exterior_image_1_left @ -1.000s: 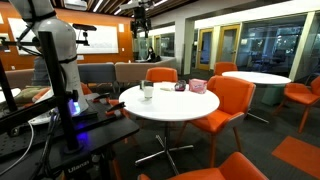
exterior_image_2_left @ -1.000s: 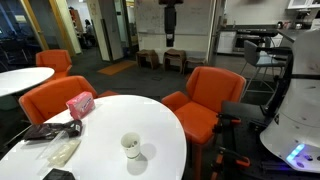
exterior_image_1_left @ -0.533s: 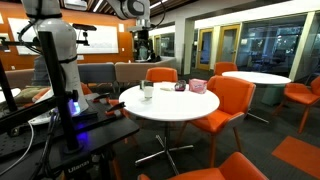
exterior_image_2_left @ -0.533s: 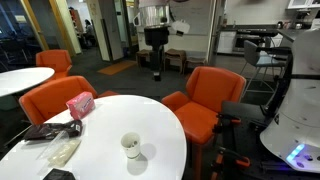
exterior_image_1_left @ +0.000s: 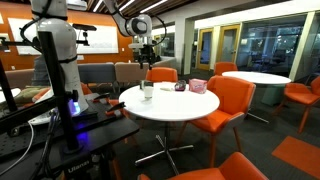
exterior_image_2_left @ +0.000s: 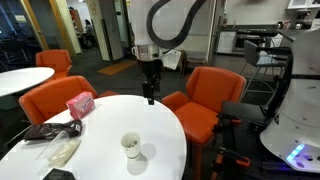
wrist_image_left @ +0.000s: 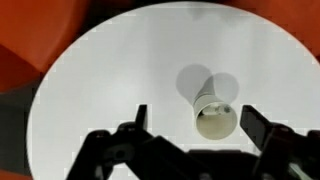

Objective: Put the marker on the table

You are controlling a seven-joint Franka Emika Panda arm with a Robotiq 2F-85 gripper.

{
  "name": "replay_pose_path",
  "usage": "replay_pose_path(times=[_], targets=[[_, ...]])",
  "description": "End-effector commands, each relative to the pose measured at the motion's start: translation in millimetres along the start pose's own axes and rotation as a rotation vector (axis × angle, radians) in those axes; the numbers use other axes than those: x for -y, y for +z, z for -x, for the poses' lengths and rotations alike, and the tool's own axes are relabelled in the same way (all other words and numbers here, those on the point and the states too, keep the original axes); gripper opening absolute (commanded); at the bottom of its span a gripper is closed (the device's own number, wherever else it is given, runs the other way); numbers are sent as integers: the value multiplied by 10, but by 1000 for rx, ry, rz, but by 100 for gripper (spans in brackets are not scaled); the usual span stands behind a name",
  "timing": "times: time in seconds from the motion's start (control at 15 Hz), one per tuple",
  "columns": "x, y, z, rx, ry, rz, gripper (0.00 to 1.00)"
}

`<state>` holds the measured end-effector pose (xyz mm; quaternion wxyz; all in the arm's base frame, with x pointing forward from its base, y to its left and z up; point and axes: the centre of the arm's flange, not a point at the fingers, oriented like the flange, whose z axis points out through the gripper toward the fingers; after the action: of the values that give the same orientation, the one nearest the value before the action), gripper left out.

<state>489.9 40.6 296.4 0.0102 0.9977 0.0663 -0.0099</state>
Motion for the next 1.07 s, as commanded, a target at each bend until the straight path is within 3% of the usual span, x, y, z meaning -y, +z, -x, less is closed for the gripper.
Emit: replay_pose_path(times=[0.0,0.4,0.8,1.0], targets=[[55,318,-150,6,66,3,100],[328,827,-416,53,58,-13,100],[677,1079,-736,52,43,-34,100],[663,1083,-638,62,19,-25,100]])
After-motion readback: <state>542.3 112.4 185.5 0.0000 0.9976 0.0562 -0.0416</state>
